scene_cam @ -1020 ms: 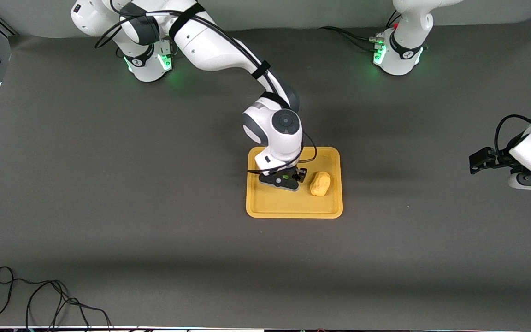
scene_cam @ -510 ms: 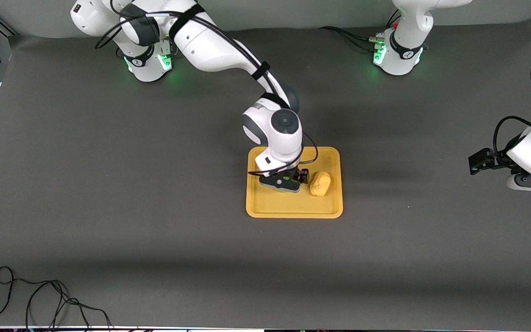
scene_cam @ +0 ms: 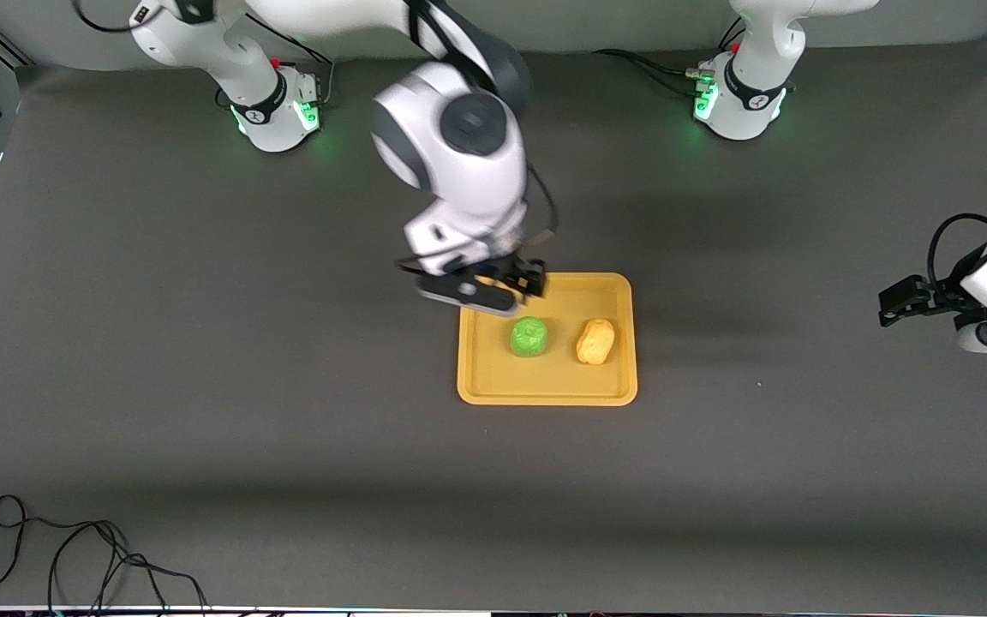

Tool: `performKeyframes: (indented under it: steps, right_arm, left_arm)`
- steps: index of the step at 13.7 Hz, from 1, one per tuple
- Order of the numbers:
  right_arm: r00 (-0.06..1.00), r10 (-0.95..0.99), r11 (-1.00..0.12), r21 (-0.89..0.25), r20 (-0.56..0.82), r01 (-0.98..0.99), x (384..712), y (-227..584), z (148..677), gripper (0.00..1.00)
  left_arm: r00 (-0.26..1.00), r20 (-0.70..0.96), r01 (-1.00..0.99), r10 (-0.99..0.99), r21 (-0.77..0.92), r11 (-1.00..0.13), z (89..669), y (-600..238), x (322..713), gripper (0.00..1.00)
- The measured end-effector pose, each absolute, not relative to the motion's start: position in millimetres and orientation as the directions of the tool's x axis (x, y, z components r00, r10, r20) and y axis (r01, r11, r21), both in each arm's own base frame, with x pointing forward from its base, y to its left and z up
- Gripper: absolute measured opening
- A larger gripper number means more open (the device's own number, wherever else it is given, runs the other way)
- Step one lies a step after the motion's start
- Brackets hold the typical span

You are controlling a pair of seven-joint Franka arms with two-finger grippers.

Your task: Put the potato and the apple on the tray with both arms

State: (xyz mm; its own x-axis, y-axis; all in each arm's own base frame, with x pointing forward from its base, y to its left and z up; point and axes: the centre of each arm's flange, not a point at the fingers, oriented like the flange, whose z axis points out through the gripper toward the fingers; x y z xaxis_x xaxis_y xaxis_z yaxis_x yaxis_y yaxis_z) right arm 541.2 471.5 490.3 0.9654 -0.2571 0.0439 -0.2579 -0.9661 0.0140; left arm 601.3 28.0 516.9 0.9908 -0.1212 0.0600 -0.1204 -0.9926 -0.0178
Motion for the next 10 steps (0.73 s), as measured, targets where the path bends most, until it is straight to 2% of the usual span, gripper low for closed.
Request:
performKeyframes:
  steps: [3,10]
  right_arm:
    - [0.977,-0.212,-0.977,0.028,0.012,-0.212,549.3,397.1,534.8,1.0]
    - [0.987,-0.144,-0.989,-0.029,-0.071,-0.146,558.6,187.2,567.5,1.0]
  left_arm:
    - [0.992,0.02,-0.123,-0.123,-0.009,-0.992,512.7,29.9,597.2,1.0]
    - [0.99,0.017,-0.142,-0.142,0.008,-0.99,544.0,16.6,597.3,1.0]
